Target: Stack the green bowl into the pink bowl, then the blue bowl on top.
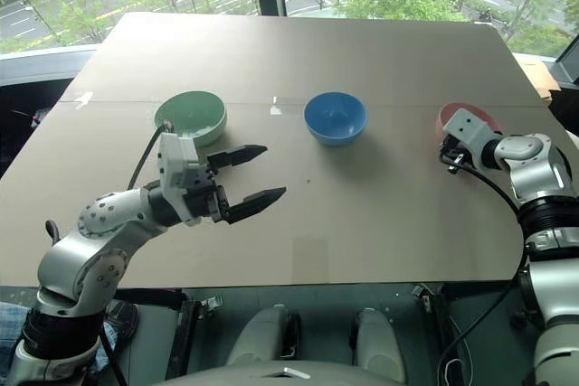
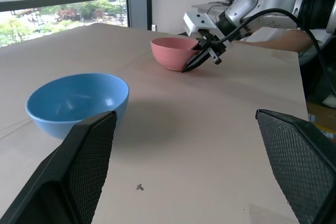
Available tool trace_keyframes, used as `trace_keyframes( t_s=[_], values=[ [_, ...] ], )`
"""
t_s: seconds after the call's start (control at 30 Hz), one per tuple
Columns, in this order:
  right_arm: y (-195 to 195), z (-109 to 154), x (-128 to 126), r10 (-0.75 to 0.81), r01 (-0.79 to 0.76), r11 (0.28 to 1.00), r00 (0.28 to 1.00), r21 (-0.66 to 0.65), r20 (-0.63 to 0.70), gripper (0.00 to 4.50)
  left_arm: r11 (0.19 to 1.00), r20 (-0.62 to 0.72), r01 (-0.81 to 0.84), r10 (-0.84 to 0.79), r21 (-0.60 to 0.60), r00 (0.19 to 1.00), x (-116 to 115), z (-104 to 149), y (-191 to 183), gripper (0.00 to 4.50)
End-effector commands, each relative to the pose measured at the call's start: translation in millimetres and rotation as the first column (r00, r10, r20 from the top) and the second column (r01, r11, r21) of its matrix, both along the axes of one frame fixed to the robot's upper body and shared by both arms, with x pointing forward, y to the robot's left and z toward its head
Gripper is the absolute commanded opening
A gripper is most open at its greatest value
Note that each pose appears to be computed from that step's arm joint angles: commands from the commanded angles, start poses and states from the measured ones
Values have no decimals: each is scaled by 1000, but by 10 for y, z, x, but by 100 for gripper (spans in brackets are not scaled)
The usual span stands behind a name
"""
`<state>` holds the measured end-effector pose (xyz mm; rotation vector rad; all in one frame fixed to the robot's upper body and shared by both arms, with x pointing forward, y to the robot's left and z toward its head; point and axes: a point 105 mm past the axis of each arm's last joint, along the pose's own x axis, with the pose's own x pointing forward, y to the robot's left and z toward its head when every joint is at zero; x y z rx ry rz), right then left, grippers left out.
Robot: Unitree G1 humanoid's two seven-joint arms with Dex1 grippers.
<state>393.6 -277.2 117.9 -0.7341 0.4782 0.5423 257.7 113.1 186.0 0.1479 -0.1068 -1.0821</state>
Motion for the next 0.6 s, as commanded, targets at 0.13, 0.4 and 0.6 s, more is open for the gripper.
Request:
trace_keyframes(
  t_s=[0.13, 0.4, 0.6],
  values=[
    [250, 110, -141, 138, -141, 989, 988, 47, 69, 5, 1000, 60, -23, 22, 14, 998, 15, 36, 75, 450],
    [1424, 334, -754, 420, -434, 898, 896, 77, 145, 5, 983, 33, -175, 173, 61, 984, 185, -222, 492, 450],
    [2007, 226, -1120, 563, -566, 824, 820, 1, 104, 5, 966, 20, -245, 244, 79, 970, 300, -337, 753, 450]
  ],
)
